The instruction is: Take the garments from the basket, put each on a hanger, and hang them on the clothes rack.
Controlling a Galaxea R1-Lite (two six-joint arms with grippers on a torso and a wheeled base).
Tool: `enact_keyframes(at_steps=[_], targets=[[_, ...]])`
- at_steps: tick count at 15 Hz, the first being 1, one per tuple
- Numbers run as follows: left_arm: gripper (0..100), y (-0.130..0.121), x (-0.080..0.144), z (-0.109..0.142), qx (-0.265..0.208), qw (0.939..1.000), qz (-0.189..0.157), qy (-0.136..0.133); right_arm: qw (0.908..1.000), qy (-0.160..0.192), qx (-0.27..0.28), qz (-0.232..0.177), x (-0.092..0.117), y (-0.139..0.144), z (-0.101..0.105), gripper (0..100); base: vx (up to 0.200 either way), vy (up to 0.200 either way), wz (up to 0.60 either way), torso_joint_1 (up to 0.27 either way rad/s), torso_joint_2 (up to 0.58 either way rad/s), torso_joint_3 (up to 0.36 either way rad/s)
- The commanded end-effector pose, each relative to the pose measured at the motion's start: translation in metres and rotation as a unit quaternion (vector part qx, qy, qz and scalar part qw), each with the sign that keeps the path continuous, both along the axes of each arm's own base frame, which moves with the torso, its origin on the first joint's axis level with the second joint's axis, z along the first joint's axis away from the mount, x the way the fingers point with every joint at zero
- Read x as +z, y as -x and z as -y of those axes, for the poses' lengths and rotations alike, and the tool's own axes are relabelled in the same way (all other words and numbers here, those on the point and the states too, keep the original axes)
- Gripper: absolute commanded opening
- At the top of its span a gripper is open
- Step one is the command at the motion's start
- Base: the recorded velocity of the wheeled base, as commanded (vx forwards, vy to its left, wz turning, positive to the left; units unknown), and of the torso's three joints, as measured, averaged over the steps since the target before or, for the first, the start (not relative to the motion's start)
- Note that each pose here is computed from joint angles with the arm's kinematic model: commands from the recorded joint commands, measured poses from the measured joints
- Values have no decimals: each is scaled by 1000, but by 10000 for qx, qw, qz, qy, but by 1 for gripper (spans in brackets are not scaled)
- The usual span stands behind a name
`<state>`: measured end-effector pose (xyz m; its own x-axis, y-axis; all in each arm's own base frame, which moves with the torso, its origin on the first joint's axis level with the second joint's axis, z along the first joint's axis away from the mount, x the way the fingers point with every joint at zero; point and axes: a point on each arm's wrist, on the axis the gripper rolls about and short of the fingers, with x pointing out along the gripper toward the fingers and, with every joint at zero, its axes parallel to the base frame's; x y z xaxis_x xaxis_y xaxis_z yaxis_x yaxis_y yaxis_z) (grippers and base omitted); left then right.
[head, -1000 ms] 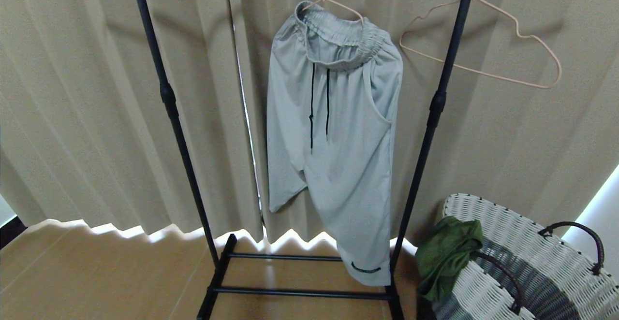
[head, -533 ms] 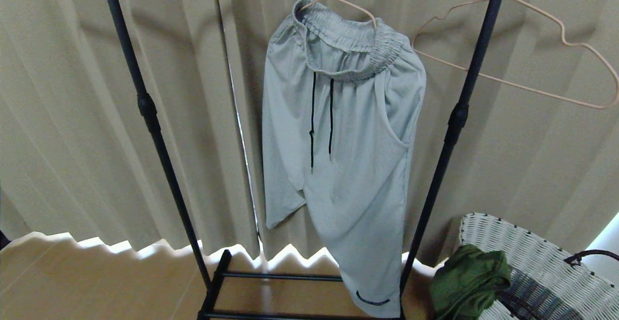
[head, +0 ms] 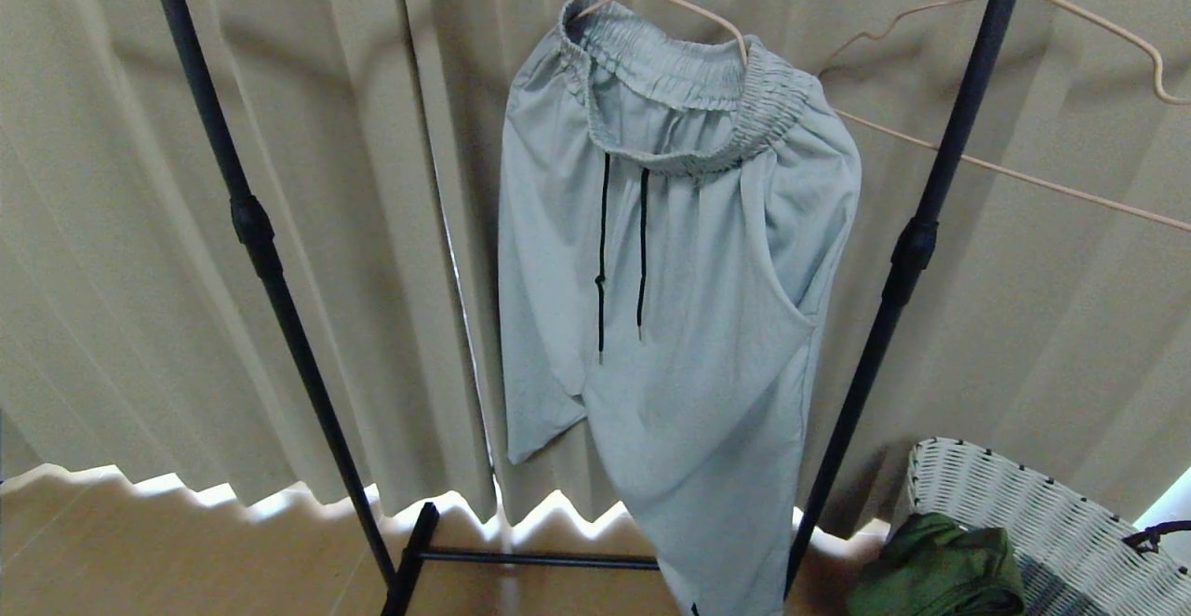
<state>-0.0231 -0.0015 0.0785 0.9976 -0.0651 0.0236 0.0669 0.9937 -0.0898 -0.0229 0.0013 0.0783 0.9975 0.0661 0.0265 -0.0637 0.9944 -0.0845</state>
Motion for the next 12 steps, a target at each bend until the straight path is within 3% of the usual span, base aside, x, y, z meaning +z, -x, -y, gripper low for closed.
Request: enact_keyframes(at_steps=[1,3,4,5,6,8,9,10,12], targets=[[100,0,0,0,-4,10000,-3,3,9999,55,97,-14,0,0,0,100,0,0,0,0,0,0],[100,0,0,0,-4,10000,-3,3,9991,131,260,-297,1,-2,-1,100,0,0,0,0,0,0],[100,0,0,0,-4,10000,-3,3,9977,277,313,-535,14,-3,0,100,0,0,0,0,0,0],[100,0,0,0,-4,10000,4,3,9950,332,446,-825,46,-12,0,100,0,0,0,0,0,0],[100,0,0,0,11,10000,4,3,9924,342,514,-1067,65,-25,-1,100,0,0,0,0,0,0],[100,0,0,0,11,10000,4,3,9845,358,537,-1628,88,-56,-3,100,0,0,0,0,0,0],[100,0,0,0,11,10000,4,3,9845,358,537,-1628,88,-56,-3,100,0,0,0,0,0,0],[100,0,0,0,-4,10000,4,3,9755,374,535,-2102,94,-80,-5,100,0,0,0,0,0,0],[100,0,0,0,11,10000,4,11,9547,567,420,-2892,86,-113,-3,100,0,0,0,5,-163,-161]])
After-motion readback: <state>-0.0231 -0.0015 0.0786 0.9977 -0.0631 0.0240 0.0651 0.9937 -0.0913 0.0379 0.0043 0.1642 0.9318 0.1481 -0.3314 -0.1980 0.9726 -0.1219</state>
